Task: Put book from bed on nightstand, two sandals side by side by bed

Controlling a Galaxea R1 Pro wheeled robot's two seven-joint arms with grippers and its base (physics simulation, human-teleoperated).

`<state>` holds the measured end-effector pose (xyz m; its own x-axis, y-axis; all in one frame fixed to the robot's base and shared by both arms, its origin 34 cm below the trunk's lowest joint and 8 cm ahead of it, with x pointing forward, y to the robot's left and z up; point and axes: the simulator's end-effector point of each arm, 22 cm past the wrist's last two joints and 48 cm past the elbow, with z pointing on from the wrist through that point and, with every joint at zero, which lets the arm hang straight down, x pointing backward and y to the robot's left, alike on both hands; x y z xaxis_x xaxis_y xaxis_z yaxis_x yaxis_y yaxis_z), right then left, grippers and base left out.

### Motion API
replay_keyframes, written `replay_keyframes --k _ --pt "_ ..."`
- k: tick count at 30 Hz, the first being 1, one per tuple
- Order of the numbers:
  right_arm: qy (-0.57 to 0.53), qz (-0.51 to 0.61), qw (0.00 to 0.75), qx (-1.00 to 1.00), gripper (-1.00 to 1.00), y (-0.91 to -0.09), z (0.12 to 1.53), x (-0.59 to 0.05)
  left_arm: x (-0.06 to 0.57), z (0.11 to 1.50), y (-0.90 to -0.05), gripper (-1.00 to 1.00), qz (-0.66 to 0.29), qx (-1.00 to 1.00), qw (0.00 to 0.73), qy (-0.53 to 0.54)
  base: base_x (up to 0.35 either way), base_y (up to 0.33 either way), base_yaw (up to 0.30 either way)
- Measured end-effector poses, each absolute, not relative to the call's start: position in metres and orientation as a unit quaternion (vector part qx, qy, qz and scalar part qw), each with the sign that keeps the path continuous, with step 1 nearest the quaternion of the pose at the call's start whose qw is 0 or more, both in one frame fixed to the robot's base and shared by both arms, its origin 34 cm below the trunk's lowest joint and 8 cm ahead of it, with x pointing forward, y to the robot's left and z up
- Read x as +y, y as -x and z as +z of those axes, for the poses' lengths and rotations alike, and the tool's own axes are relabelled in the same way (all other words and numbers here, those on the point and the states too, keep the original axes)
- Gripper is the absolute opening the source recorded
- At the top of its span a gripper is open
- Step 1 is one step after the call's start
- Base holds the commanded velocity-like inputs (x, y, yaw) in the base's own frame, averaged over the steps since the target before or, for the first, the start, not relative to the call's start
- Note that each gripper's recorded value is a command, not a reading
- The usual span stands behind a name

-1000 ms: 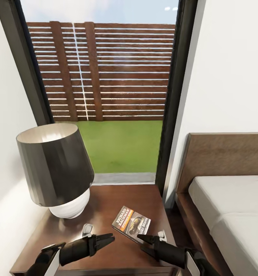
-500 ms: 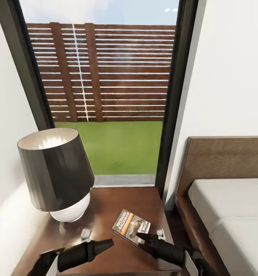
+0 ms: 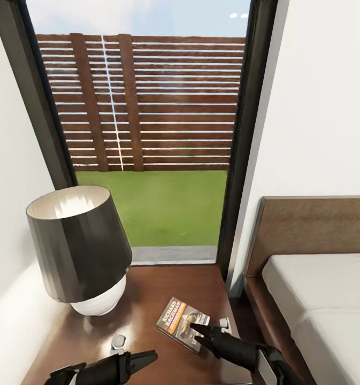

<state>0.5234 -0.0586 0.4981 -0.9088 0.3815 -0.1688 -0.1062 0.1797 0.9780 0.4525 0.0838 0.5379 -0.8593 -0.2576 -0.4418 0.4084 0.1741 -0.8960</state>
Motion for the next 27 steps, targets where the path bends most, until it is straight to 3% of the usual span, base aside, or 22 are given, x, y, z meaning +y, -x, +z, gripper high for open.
replay_keyframes --k 14,15,16,27 --pt "-0.075 0.625 0.226 0.743 1.00 -0.536 0.530 -0.061 0.084 0.568 -0.459 1.00 -0.640 0.721 0.259 -0.053 0.000 0.000 0.000" --pt "0.000 0.578 0.363 0.731 1.00 -0.559 0.543 -0.072 0.084 0.570 -0.460 1.00 -0.640 0.721 0.259 -0.053 0.000 0.000 0.000" --pt "0.032 0.553 0.416 0.721 1.00 -0.567 0.551 -0.077 0.084 0.572 -0.460 1.00 -0.640 0.721 0.259 -0.053 0.000 0.000 0.000" --pt "0.032 0.552 0.418 0.720 1.00 -0.572 0.575 -0.078 0.084 0.596 -0.465 1.00 -0.640 0.721 0.259 -0.053 0.000 0.000 0.000"
